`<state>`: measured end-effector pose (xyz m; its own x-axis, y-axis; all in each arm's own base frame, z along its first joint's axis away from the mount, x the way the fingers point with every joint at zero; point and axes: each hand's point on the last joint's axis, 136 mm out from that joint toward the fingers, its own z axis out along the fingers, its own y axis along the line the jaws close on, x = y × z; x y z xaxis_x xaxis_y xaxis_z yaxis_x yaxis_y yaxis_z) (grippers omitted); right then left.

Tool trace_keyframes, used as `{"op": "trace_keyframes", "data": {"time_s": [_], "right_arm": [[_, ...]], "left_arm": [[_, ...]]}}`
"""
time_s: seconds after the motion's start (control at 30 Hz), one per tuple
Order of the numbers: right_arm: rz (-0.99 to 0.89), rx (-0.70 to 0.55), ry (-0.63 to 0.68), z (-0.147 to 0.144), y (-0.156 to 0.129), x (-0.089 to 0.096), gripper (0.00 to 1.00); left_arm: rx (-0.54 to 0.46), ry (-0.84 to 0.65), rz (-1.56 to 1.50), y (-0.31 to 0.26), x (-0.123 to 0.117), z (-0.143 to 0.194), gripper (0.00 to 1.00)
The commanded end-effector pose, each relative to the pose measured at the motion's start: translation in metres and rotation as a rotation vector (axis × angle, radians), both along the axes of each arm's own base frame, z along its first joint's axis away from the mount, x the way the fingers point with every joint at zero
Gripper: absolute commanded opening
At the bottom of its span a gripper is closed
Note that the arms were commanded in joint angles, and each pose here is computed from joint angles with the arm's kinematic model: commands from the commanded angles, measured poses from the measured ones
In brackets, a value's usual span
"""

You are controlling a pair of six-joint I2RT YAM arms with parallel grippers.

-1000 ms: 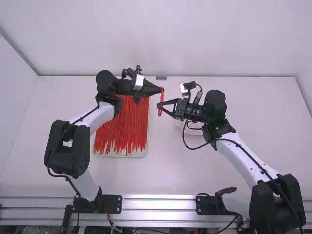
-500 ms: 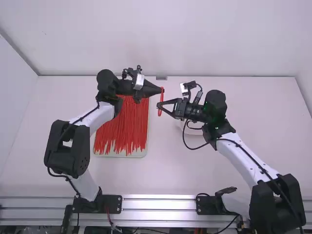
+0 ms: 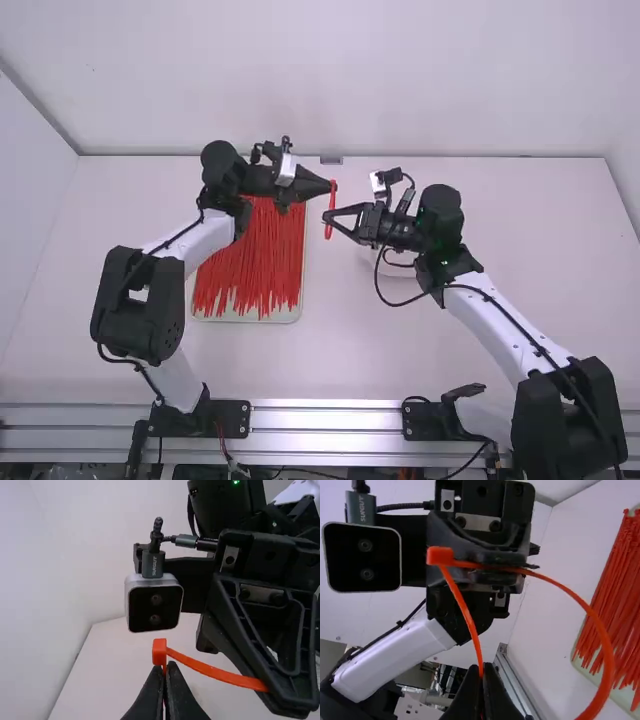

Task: Fasten the cable tie

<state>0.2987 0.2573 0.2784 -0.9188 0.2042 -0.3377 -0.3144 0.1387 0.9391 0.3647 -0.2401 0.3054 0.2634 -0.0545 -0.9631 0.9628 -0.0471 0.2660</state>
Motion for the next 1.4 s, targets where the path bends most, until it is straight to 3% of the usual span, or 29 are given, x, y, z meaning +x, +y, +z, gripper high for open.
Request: {"op": "trace_keyframes", "data": {"time_s": [0.0,0.27,0.43,1.03,1.37], "right_arm": [[-0.015,-0.004,0.007,-0.002,-0.004,0.004,0.00],[-0.037,0.028,0.112,0.000,-0.009,0.008,0.00],[-0.070,-0.019,0.006,-0.005,-0.012,0.014,0.00],[-0.049,-0.023,0.006,-0.007,-0.008,0.010,0.00],[-0.026,0.021,0.162,-0.006,0.000,0.002,0.00]], "left_arm": [[0.004,-0.032,-0.003,-0.001,-0.002,-0.009,0.02],[0.006,-0.044,-0.002,0.000,-0.004,-0.016,0.02],[0.006,-0.046,-0.003,0.000,-0.004,-0.016,0.02],[0.025,-0.001,-0.055,0.000,-0.012,-0.023,0.02],[0.025,-0.022,-0.064,0.001,-0.014,-0.024,0.02]]}}
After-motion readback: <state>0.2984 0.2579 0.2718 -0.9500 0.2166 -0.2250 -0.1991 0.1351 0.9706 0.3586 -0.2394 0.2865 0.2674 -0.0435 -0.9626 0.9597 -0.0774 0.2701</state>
